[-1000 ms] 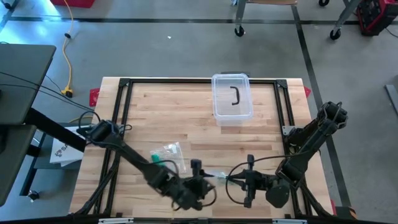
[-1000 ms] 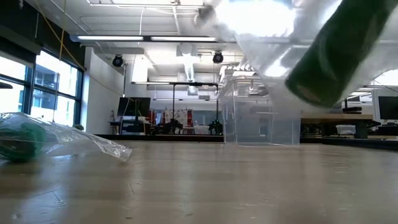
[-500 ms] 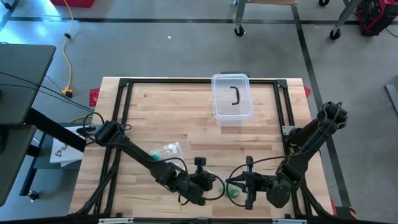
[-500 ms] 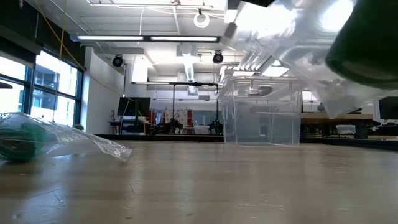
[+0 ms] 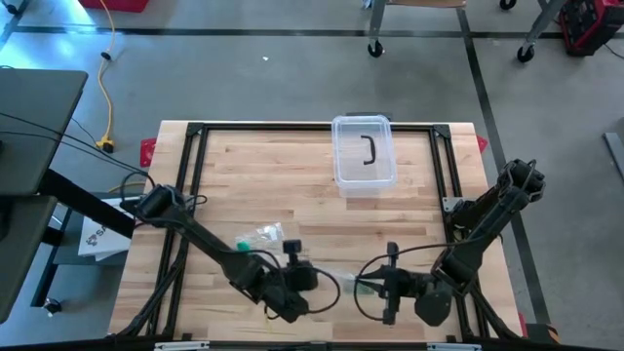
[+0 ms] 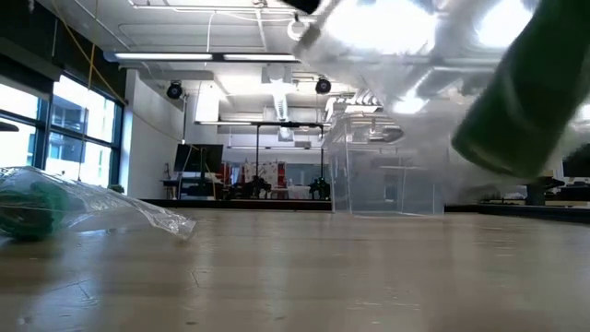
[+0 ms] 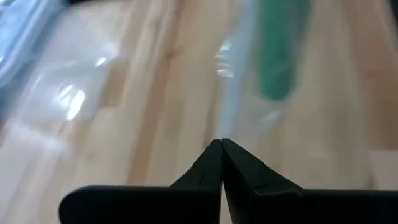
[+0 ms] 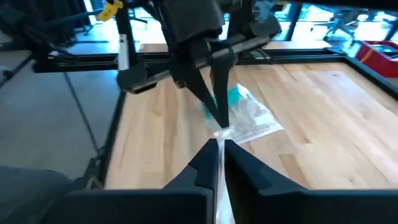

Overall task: Roll bandage
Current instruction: Open the transparent bin

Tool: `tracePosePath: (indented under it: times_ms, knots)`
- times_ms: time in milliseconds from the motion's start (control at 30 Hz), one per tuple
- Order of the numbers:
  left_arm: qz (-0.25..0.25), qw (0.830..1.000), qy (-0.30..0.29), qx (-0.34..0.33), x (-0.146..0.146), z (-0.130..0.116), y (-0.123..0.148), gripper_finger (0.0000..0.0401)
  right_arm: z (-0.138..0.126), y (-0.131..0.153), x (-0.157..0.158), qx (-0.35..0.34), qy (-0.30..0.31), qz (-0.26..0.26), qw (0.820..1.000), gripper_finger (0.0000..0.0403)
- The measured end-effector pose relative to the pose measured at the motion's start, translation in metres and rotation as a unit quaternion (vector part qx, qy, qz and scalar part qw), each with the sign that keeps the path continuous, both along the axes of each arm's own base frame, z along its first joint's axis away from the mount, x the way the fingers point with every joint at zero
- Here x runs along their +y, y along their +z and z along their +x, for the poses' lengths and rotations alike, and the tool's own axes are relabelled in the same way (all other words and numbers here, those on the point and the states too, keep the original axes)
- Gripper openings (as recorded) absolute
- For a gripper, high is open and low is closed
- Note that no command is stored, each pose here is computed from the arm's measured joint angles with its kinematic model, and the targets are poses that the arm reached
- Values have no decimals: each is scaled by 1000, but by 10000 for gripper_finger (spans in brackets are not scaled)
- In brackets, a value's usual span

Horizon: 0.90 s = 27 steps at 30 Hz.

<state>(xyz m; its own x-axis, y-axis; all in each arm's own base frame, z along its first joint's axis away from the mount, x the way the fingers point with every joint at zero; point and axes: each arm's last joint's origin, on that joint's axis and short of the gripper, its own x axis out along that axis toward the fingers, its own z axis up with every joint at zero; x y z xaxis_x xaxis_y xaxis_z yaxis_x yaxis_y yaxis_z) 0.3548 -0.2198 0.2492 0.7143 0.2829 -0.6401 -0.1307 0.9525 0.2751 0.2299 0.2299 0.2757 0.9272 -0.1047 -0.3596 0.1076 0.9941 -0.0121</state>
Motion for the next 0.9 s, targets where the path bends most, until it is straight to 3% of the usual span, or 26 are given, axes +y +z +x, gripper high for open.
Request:
tracePosePath:
  times_ms: [233,467,567,700,900]
  knots:
    - [3,1000,22,17,5,-15,11,1,0,-1,-2,0,-15,-13,1000,38]
    - [2,1000,0,-14,2,-9,16,4,-1,-3,-3,6,-16,-17,1000,32]
    - [2,1000,6,-15,5,-6,16,14,0,-6,-10,11,-54,-9,998,35]
    - [21,999,27,13,23,-2,13,28,2,1,-49,42,-128,-14,991,52]
    - [58,994,68,69,63,7,4,28,-10,34,-152,109,-247,23,963,106]
